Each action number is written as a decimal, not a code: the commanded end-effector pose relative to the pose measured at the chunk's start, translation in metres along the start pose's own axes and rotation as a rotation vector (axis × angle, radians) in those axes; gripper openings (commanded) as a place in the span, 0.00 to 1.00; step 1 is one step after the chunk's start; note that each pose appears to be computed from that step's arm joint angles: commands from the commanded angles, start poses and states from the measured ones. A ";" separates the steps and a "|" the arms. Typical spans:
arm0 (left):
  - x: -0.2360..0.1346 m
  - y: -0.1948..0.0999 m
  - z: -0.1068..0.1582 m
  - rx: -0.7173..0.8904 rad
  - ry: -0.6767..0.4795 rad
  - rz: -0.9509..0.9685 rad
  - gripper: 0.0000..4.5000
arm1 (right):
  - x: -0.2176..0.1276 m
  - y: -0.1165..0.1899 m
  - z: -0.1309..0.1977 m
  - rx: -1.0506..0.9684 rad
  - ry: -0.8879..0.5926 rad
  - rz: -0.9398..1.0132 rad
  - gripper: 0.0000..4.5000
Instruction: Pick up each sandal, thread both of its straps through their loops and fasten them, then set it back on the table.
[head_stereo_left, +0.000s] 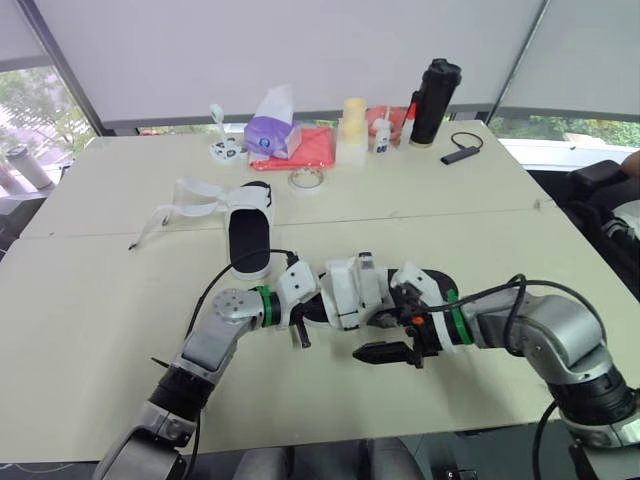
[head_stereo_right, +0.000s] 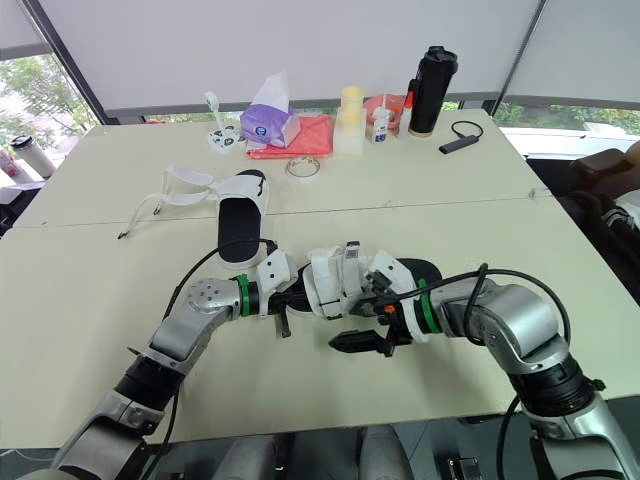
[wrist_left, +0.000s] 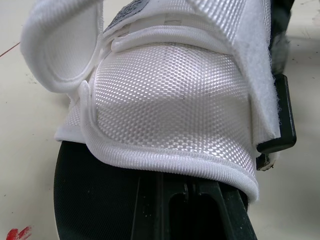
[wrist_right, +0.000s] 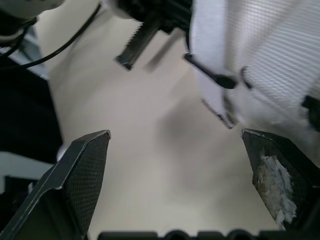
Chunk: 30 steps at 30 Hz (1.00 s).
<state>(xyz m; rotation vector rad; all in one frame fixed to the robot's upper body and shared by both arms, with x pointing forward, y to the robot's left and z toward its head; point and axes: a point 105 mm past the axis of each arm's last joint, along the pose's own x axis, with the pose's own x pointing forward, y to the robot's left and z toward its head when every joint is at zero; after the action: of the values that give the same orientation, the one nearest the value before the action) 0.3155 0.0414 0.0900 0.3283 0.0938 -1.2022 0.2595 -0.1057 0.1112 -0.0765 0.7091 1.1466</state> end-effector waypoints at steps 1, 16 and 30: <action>0.000 -0.009 -0.016 -0.028 0.060 -0.025 0.00 | 0.005 -0.005 0.000 -0.014 -0.036 -0.037 1.00; 0.001 -0.010 -0.015 -0.028 0.059 -0.028 0.00 | 0.017 0.005 0.017 -0.044 -0.097 0.009 1.00; 0.000 -0.009 -0.015 -0.034 0.059 -0.018 0.00 | 0.021 0.021 0.021 -0.099 -0.116 0.078 1.00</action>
<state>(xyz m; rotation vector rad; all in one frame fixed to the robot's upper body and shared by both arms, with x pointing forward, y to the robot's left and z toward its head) 0.3150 0.0430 0.0895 0.3311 0.1051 -1.1927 0.2562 -0.0786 0.1056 -0.0473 0.6474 1.2113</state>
